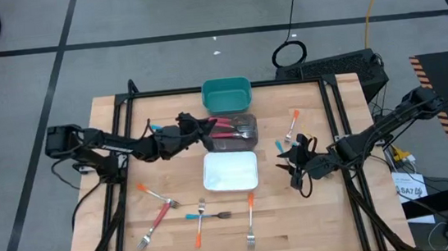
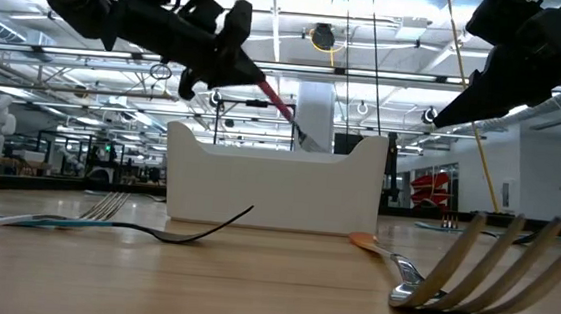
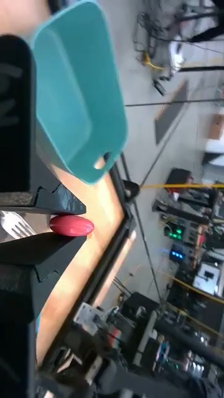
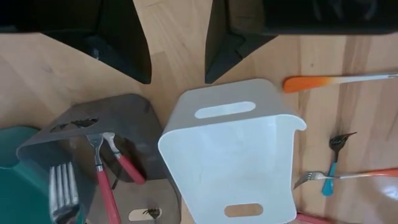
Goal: Sort silverware by color (type)
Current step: Put the top pink fork into the black bin
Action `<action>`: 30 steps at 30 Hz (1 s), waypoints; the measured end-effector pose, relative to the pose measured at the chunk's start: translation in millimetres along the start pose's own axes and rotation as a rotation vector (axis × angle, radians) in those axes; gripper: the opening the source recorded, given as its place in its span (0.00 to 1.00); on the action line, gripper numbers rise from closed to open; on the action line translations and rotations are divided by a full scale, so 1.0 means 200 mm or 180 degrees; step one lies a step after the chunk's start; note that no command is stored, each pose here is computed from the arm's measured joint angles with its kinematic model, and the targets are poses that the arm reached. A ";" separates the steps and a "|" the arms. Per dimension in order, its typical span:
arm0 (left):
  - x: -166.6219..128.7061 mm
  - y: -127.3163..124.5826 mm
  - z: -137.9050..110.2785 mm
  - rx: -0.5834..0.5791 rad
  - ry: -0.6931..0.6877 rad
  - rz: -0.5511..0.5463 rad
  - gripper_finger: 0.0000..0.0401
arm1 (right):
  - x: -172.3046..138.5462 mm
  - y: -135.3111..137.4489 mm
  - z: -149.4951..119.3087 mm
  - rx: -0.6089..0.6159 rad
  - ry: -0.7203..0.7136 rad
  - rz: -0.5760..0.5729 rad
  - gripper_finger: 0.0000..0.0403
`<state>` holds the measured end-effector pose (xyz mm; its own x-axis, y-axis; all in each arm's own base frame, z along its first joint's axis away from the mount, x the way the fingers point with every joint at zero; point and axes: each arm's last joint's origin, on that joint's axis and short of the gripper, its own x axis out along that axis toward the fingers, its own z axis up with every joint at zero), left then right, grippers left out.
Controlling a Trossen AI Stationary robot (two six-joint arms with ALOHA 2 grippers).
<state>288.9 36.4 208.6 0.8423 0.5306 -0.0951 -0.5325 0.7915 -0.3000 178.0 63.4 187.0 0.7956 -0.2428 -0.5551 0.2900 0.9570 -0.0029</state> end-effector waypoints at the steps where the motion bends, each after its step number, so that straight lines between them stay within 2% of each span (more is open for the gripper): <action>1: 0.01 0.00 -0.01 -0.0033 0.0003 0.0005 0.12 | 0.00 0.00 0.00 -0.0002 0.0000 0.0000 0.36; 11: 0.06 0.03 -0.12 -0.0126 0.0152 0.0265 0.13 | 0.00 0.00 0.00 -0.0036 -0.0001 -0.0002 0.36; 30: 0.06 0.03 -0.14 -0.0369 0.0173 0.0331 0.13 | 0.00 0.00 0.00 -0.0061 -0.0033 -0.0069 0.36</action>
<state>299.4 38.6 179.1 0.7882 0.5881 -0.1815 -0.6063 0.6912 -0.3932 178.0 62.8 187.3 0.7947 -0.2651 -0.5461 0.2972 0.9543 -0.0308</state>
